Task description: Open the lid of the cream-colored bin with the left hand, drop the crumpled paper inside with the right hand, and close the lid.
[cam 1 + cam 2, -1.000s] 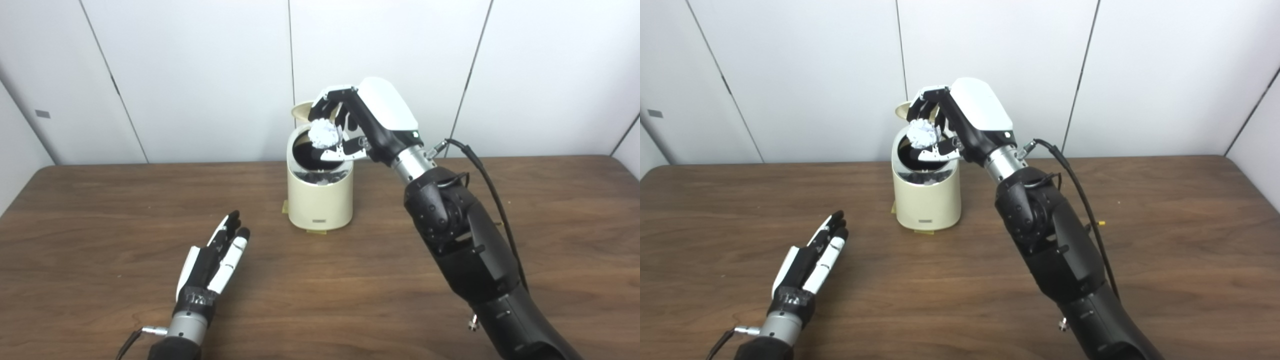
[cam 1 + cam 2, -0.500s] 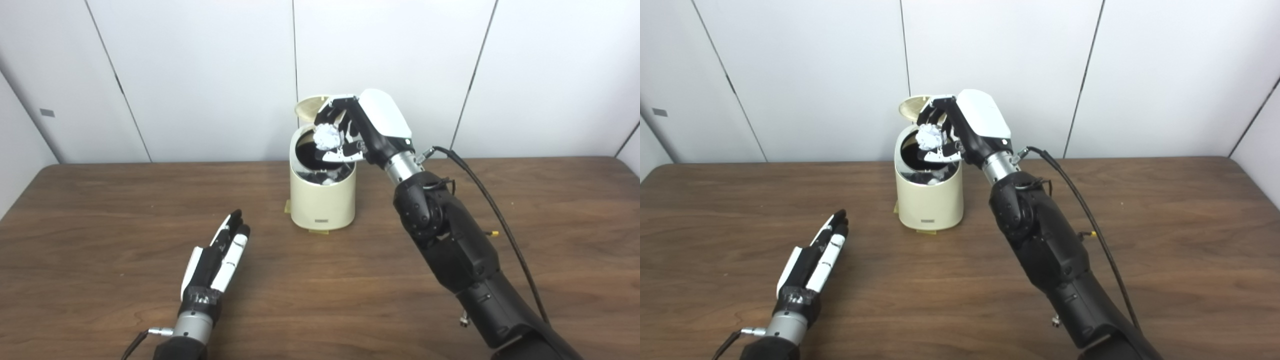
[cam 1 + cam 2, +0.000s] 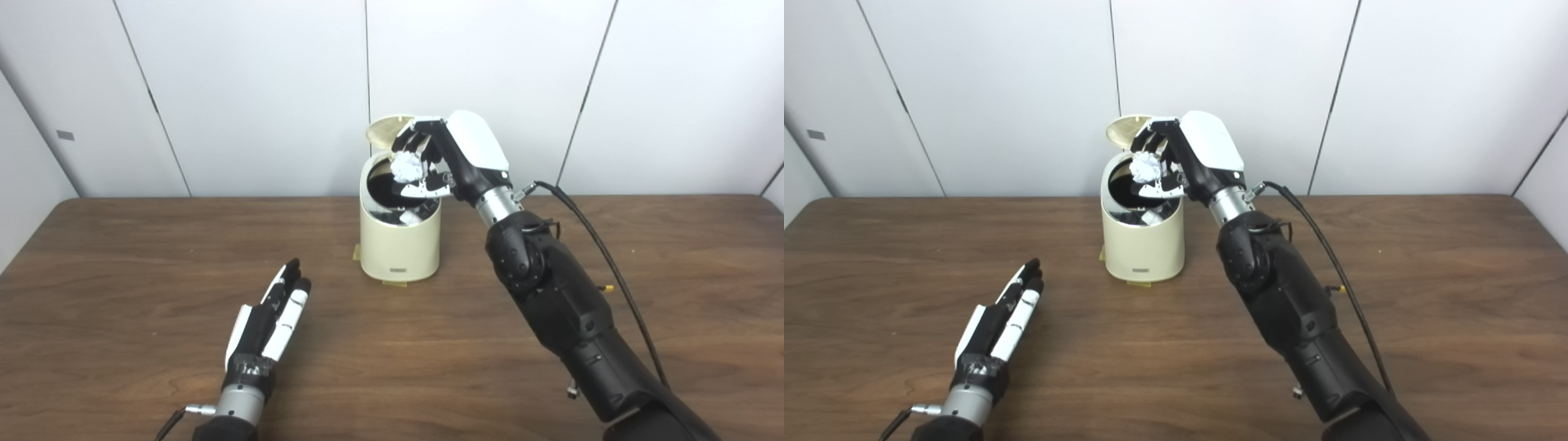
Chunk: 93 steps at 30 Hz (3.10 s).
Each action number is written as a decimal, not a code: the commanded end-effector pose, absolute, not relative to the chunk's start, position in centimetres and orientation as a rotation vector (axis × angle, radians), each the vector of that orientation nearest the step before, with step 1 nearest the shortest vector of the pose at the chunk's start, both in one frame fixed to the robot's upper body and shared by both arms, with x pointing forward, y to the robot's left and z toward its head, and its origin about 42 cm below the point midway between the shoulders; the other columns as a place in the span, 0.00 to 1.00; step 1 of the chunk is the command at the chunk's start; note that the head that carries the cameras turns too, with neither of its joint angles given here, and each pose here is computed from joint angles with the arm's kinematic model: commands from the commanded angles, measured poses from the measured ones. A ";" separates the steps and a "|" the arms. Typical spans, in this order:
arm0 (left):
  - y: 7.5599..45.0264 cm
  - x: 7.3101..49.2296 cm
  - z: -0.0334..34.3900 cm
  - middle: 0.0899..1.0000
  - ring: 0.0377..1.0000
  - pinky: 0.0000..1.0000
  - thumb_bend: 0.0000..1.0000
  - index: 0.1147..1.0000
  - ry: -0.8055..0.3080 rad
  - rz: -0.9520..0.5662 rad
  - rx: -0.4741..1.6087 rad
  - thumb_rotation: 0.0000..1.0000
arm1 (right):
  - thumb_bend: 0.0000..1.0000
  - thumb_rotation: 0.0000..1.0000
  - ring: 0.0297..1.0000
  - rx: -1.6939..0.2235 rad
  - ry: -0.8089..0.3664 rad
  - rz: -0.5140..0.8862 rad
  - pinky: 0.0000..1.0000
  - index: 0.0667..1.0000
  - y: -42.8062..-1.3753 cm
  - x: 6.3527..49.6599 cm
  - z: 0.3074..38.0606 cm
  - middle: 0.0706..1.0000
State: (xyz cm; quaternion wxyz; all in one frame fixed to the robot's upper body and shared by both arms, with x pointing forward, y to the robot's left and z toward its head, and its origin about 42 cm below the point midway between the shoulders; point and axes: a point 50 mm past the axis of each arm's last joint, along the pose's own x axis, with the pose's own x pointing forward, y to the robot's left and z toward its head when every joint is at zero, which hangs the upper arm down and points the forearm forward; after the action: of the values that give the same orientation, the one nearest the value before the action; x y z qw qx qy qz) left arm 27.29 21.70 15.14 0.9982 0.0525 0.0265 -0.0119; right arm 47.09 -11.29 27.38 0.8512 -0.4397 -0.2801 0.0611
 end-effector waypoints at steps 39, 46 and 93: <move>20.9 27.7 15.8 0.98 1.00 1.00 0.59 1.00 -0.016 -0.017 0.112 0.77 | 0.91 0.15 0.65 -1.034 -0.636 0.192 0.61 0.61 -11.7 47.1 30.8 0.64; 21.0 27.6 15.8 0.98 1.00 1.00 0.60 1.00 -0.022 -0.012 0.127 0.79 | 0.56 0.01 0.41 -0.931 -0.674 0.170 0.41 0.49 -11.5 46.6 31.2 0.48; 22.7 36.5 19.5 1.00 1.00 1.00 0.52 1.00 -0.064 -0.065 -0.087 0.80 | 0.58 0.81 0.97 0.056 -0.156 0.026 0.91 1.00 -21.4 35.3 19.3 0.97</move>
State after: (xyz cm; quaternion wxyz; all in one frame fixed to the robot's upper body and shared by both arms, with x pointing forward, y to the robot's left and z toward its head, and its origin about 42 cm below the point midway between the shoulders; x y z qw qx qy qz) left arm 34.83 22.95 17.29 0.9990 -0.0410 0.0018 -0.0176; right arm 35.26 -21.51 17.84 0.9990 0.0042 -0.0399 0.0218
